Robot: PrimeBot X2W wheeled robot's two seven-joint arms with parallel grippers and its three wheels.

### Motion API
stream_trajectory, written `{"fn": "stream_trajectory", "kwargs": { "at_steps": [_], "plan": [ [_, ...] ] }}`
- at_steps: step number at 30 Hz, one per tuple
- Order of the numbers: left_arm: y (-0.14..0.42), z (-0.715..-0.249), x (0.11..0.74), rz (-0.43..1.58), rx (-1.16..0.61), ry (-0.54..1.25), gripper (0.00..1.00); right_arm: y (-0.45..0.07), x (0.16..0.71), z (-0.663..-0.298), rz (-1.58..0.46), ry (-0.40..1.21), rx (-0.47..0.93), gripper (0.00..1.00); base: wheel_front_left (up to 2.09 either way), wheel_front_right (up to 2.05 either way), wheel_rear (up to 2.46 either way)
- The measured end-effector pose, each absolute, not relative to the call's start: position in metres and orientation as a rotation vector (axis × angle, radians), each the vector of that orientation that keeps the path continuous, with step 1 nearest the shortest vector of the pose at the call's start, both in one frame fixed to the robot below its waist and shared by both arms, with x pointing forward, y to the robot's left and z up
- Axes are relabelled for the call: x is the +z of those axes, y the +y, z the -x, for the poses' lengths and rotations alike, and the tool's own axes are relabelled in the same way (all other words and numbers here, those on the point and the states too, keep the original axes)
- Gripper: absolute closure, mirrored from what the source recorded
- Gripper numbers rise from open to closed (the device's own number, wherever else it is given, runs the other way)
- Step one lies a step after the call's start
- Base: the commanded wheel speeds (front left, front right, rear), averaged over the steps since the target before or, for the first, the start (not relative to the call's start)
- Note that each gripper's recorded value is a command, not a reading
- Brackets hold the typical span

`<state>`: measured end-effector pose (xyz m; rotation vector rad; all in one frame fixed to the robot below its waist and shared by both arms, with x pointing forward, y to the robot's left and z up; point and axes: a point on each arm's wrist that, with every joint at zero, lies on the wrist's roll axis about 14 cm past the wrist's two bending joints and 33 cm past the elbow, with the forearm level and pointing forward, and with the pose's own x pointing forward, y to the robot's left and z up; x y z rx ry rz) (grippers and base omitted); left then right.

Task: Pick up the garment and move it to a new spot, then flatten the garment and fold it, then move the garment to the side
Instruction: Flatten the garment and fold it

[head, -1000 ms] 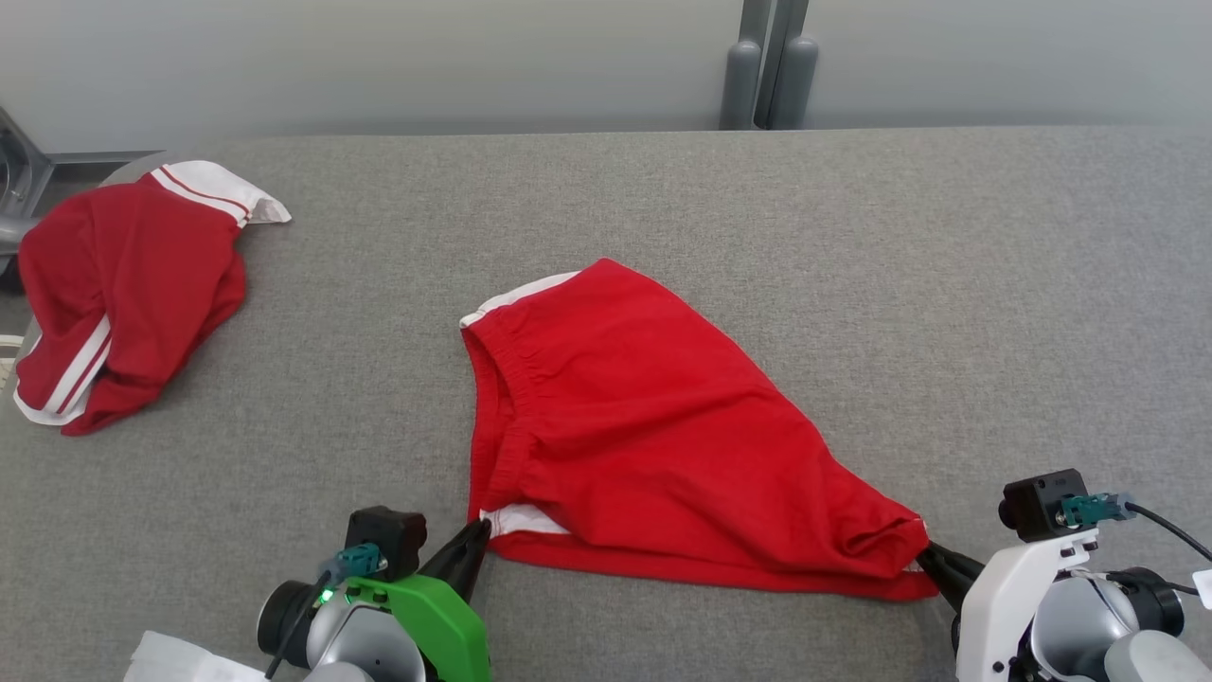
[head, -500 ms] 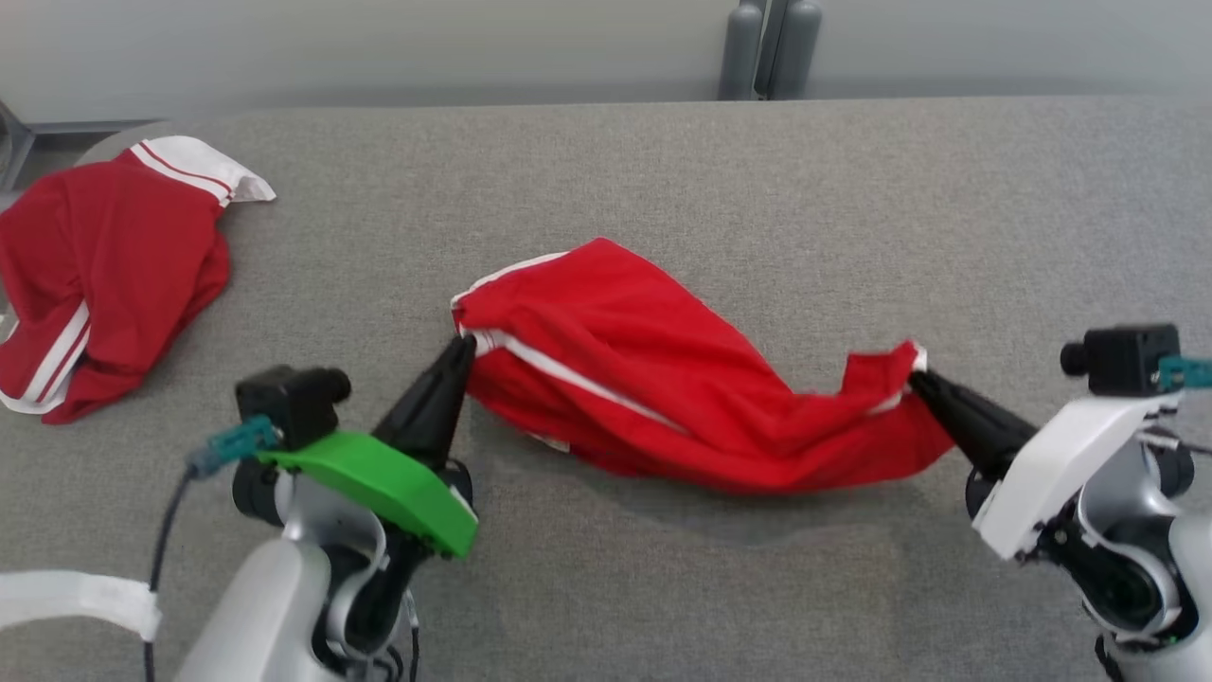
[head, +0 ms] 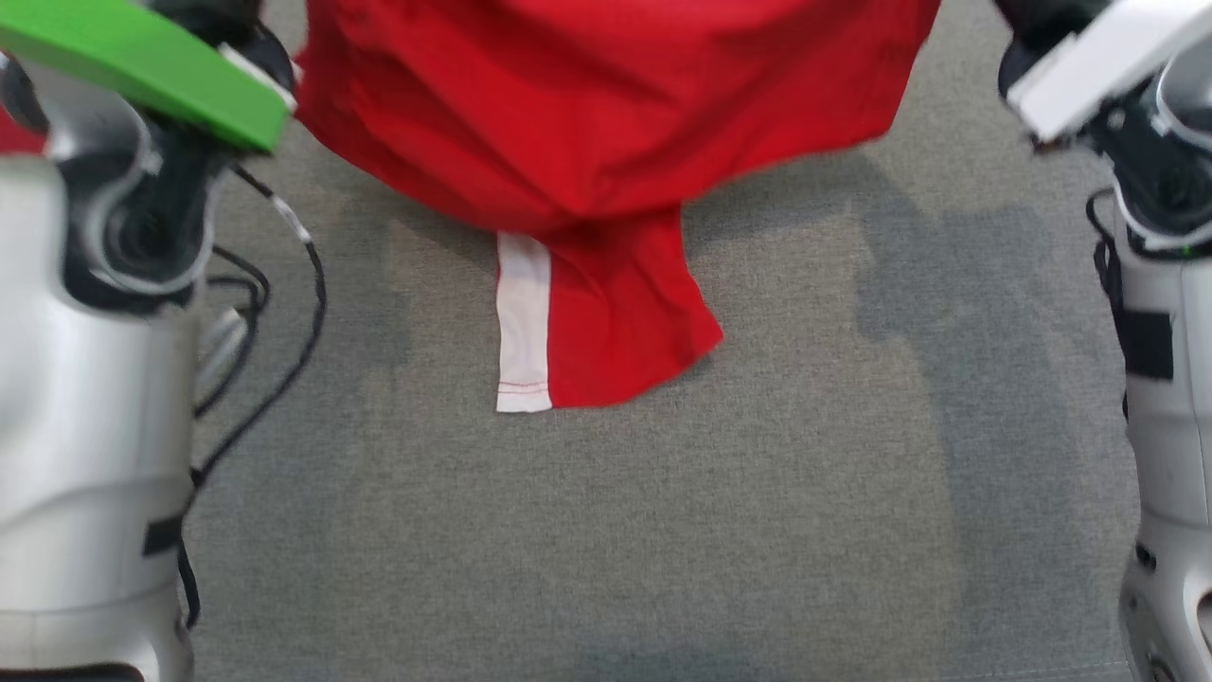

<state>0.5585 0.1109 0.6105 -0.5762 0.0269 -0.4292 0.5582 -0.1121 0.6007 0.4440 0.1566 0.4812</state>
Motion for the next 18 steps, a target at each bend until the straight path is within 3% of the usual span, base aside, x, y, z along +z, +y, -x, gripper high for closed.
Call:
{"fn": "stream_trajectory", "kwargs": {
  "at_steps": [9, 18],
  "plan": [
    [0.122, -0.642, 0.646, 0.64, -0.427, -0.093, 1.0, -0.122, 0.656, -0.651, -0.436, -0.115, 0.365, 1.0, 0.0, 0.0, 0.0],
    [0.125, -0.678, 0.681, 0.692, -0.409, -0.351, 1.0, -0.145, 0.714, -0.674, -0.261, -0.469, 0.255, 1.0, 0.0, 0.0, 0.0]
  ]
}}
